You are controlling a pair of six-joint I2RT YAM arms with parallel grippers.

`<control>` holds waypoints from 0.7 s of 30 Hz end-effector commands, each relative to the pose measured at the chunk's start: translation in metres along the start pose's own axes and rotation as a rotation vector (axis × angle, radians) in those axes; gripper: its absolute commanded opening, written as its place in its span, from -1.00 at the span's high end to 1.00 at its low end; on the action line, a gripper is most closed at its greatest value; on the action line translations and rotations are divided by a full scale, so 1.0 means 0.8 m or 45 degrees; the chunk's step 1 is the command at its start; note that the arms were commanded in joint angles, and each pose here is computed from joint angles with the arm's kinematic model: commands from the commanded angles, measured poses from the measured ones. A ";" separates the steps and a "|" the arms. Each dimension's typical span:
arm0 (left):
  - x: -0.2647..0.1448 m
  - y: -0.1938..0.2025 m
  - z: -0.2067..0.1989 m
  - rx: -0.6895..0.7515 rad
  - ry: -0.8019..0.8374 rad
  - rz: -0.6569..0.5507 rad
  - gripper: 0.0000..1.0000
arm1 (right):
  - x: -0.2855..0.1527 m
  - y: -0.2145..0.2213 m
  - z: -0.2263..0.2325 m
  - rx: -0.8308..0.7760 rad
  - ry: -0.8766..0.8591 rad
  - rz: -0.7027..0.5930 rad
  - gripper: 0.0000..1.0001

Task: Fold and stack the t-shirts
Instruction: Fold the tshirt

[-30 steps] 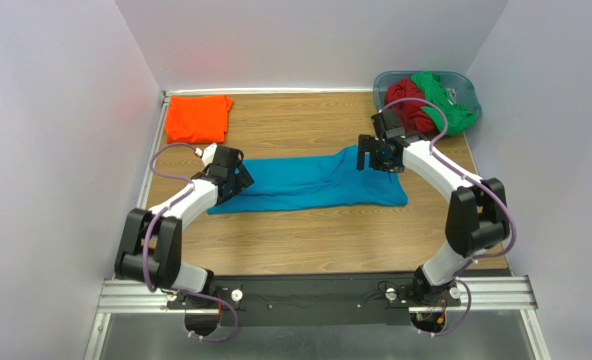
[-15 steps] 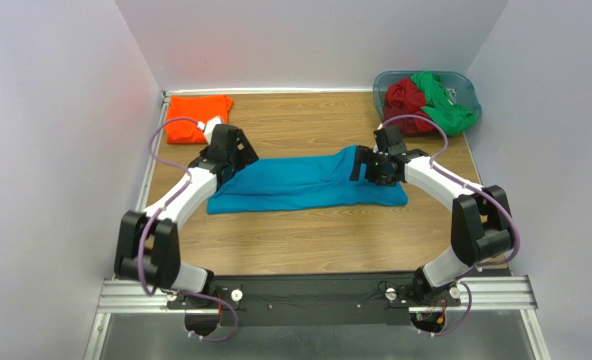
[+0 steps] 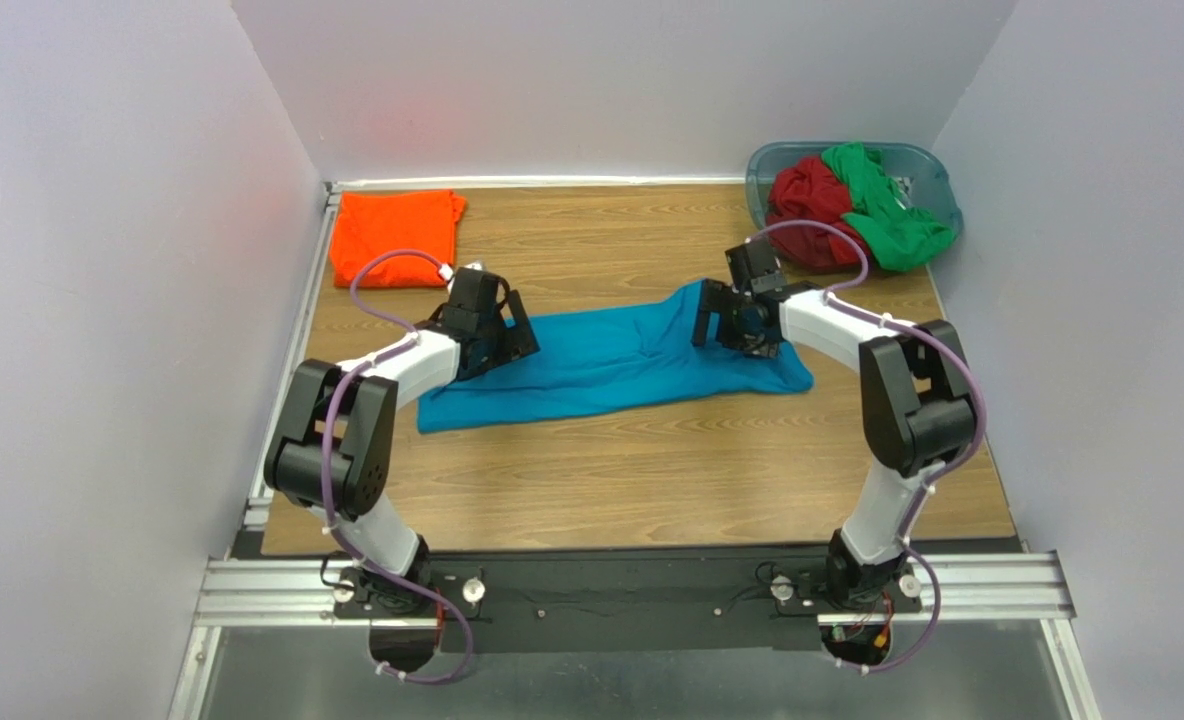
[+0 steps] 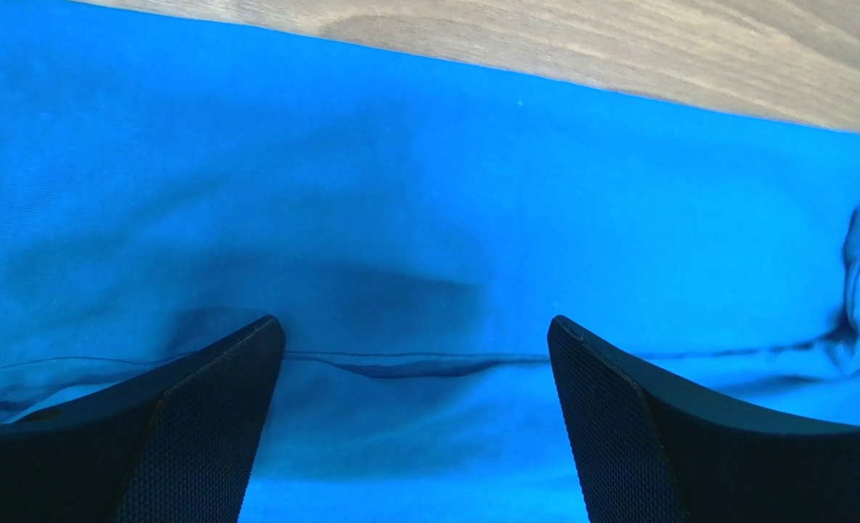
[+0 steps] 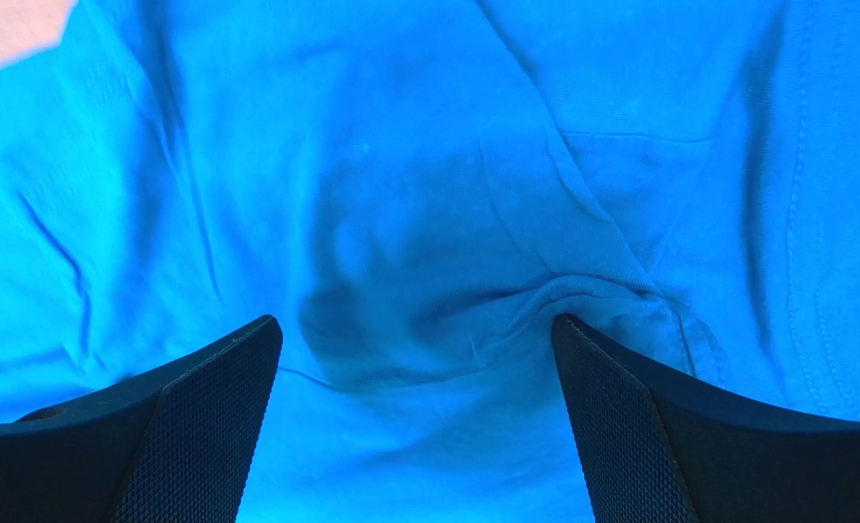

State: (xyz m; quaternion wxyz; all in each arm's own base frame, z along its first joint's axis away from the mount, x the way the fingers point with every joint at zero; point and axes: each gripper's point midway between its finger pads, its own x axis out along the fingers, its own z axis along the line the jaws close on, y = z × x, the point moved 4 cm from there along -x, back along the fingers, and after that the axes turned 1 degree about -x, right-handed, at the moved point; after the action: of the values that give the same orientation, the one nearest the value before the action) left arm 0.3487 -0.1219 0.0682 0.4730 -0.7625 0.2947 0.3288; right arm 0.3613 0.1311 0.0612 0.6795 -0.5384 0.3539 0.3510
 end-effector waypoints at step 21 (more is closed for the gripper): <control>-0.105 0.198 -0.066 -0.117 0.440 0.352 -0.97 | 0.148 -0.066 0.124 -0.096 -0.531 0.164 -1.00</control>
State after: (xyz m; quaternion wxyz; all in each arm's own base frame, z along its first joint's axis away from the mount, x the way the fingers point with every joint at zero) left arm 0.2045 -0.2086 0.0734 0.3718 -0.7782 0.4370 0.2553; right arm 0.5115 0.2108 0.0680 0.7308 -0.5213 0.1890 0.3980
